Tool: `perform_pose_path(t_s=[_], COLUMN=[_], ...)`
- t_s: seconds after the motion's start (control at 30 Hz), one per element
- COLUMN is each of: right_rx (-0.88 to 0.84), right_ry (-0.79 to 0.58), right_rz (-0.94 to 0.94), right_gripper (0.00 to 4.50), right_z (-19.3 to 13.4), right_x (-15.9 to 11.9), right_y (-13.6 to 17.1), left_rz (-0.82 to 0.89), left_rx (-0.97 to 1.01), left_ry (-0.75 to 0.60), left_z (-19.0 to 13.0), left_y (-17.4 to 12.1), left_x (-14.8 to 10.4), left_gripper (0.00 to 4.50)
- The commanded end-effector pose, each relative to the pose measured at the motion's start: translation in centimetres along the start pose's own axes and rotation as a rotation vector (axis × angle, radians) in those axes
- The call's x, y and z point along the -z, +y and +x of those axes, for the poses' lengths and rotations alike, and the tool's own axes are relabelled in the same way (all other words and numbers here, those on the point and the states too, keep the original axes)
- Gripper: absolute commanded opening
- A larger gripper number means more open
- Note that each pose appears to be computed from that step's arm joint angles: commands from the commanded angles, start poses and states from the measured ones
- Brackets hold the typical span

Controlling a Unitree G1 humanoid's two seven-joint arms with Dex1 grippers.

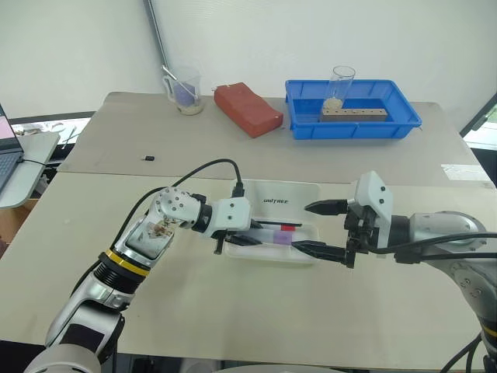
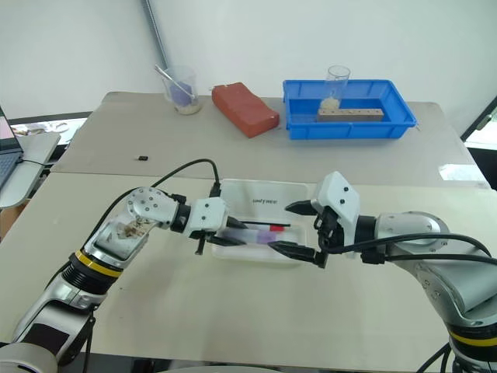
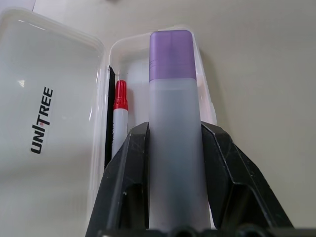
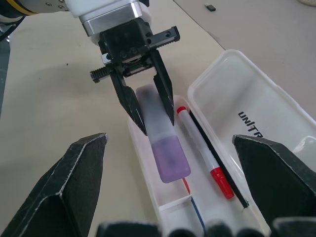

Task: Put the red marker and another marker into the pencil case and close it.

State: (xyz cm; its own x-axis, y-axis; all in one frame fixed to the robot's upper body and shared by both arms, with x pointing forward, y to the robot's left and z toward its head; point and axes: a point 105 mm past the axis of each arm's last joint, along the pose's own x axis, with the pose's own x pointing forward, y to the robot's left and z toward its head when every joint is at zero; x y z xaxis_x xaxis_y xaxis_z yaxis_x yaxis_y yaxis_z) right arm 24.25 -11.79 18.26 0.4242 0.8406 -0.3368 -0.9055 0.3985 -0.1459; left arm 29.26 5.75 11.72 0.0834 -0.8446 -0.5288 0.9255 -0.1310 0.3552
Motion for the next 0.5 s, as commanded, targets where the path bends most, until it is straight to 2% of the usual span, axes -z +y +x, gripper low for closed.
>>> perform_pose_path(t_s=[0.03,0.5], right_rx=[0.032,0.034], right_ry=[-0.032,-0.037], right_rz=[-0.042,-0.045], right_gripper=[4.5,4.5], right_z=[-0.62,-0.49], right_x=[-1.09,-1.33], right_y=[0.02,-0.03], left_rz=[0.028,-0.013], left_rx=[-0.009,-0.007], left_ry=[0.013,0.053], left_z=[-0.1,0.2], left_y=[0.07,-0.86], left_x=[-0.03,0.96], left_gripper=[0.95,0.95])
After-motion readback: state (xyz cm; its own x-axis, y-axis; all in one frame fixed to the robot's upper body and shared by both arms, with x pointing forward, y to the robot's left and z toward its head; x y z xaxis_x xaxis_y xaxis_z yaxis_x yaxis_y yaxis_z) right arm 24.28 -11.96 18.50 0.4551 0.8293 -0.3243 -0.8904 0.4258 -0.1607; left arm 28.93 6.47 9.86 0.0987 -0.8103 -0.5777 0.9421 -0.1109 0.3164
